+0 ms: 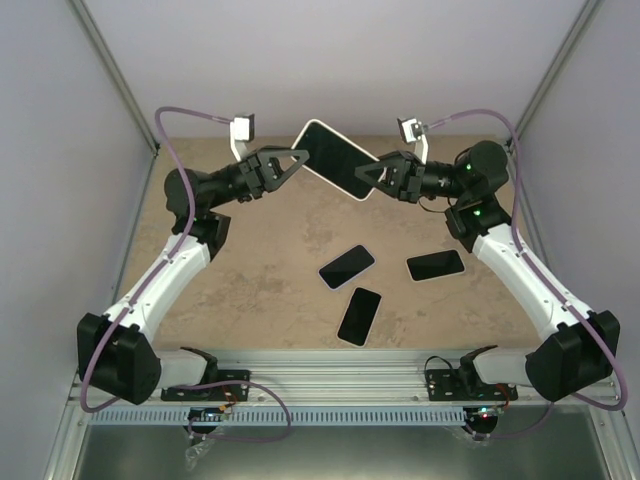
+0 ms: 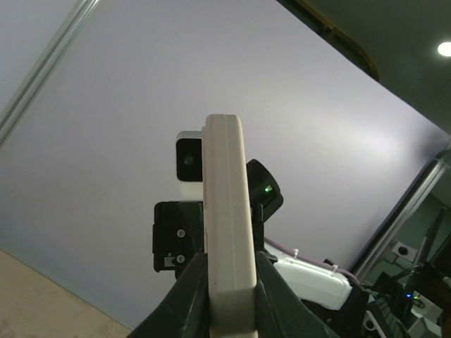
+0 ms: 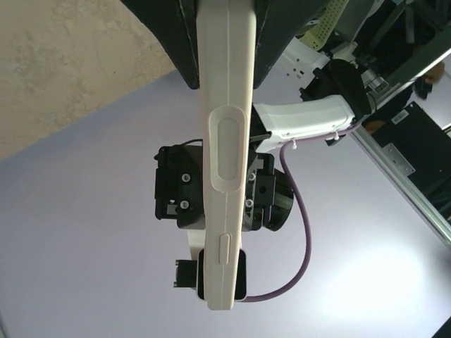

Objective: Take the phone out of the phone case
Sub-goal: Remove the phone case from the phone.

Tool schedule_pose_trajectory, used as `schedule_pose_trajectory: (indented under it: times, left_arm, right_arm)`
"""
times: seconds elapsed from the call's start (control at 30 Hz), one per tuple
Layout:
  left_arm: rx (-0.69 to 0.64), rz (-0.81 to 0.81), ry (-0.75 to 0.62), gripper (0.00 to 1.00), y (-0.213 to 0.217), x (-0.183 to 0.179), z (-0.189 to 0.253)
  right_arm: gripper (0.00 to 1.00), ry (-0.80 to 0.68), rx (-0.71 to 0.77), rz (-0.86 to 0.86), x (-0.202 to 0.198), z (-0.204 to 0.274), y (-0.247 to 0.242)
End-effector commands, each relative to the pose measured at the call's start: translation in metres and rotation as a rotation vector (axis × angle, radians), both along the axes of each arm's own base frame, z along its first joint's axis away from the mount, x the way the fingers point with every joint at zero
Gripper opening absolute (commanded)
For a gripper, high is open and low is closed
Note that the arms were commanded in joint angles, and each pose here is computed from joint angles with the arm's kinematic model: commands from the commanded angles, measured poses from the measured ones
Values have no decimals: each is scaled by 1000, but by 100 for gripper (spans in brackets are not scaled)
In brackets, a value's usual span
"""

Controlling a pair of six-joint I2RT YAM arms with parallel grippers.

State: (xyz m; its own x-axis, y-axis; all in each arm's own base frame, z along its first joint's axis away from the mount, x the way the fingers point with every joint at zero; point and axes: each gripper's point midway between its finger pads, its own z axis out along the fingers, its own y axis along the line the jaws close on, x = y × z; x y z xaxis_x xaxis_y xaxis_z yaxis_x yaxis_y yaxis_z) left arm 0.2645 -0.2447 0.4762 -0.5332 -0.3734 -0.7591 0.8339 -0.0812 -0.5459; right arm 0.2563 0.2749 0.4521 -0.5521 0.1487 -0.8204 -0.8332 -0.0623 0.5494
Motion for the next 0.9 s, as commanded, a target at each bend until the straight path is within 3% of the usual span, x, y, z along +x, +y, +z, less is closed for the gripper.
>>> schedule_pose_trajectory:
  times: [0.0,0.13,0.27,0.57,0.87]
  left_arm:
    - [16,-1,-39,1,-1,-6,9]
    - [119,0,-54,0,-5,-6,-9]
    - [246,-62,-83,0,-8,-19,-41]
    - [548,-199,-213,0,-18,-54,-104]
    - [695,-338,-222,0,-33,-67,-137]
  right_arm:
    - [9,-77,-6,-20,-3,4,-3]
    - [47,-130,-83,-17,-6,-4,-7]
    - [64,-187,-196,-5,-17,-25,-14]
    - [67,-127,-322,41,-29,-73,-16]
    - [66,-119,-367,115,-47,-99,0]
